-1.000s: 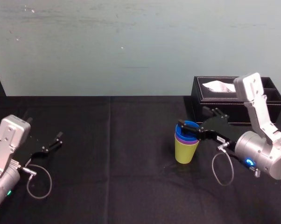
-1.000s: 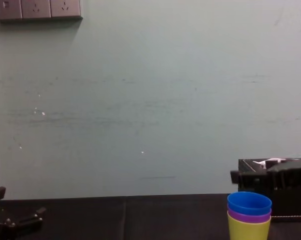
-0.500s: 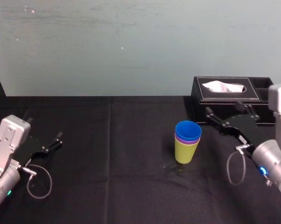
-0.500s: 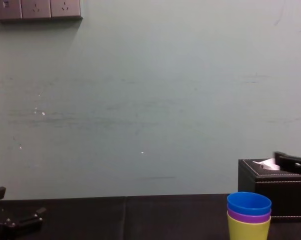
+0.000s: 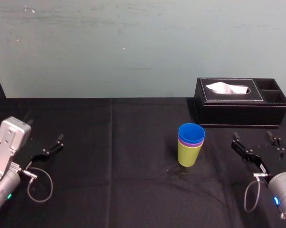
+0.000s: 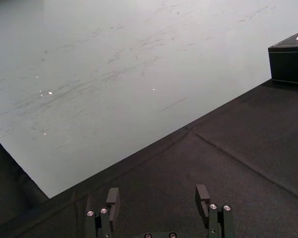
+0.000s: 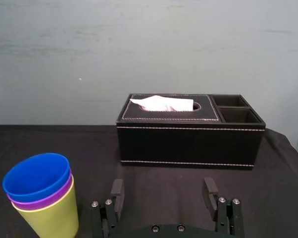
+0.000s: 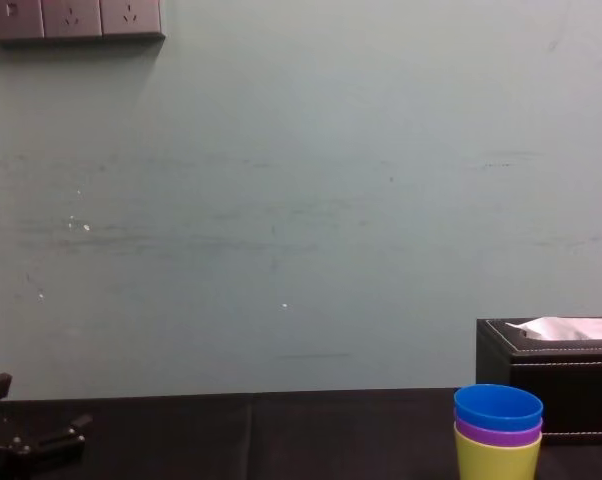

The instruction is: Stack the three plastic cups sequentially using one hand.

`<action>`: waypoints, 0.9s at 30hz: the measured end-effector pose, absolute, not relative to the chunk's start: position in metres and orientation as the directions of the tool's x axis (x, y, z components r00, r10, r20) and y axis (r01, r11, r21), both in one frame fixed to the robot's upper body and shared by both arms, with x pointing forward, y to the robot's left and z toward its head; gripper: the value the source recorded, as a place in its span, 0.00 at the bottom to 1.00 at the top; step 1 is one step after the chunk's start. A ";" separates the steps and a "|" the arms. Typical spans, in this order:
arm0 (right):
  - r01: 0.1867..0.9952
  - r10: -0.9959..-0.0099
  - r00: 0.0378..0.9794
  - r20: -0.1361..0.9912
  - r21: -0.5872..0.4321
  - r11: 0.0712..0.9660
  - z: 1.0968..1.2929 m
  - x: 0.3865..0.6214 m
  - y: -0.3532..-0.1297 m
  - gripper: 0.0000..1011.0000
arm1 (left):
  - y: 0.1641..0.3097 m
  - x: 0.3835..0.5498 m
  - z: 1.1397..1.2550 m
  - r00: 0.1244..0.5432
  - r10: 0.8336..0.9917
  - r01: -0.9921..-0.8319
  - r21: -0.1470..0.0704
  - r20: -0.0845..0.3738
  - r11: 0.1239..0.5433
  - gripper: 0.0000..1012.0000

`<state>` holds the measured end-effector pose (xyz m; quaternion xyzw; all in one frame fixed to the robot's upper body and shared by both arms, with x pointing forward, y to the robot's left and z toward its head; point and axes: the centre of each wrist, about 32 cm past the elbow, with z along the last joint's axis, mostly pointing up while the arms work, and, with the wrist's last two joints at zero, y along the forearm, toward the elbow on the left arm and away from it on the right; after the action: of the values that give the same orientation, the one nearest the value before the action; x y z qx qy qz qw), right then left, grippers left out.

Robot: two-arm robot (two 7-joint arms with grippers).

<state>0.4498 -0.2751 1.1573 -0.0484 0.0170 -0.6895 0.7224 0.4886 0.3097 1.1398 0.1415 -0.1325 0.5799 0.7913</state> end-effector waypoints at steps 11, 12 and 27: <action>0.991 -0.999 0.028 0.047 -0.134 0.021 1.155 0.449 -0.275 0.99 | 0.310 0.489 1.140 0.292 0.880 -0.955 0.070 0.374 0.287 0.99; 0.990 -0.999 0.027 0.046 -0.139 0.020 1.155 0.449 -0.275 0.99 | 0.310 0.489 1.140 0.292 0.880 -0.955 0.070 0.374 0.287 0.99; 0.987 -0.999 0.031 0.038 -0.160 0.025 1.152 0.447 -0.274 0.99 | 0.310 0.489 1.140 0.292 0.880 -0.955 0.070 0.374 0.287 0.99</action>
<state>0.4470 -0.2740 1.1523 -0.0708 0.0420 -0.6946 0.7146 0.4886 0.3097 1.1398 0.1415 -0.1325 0.5799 0.7913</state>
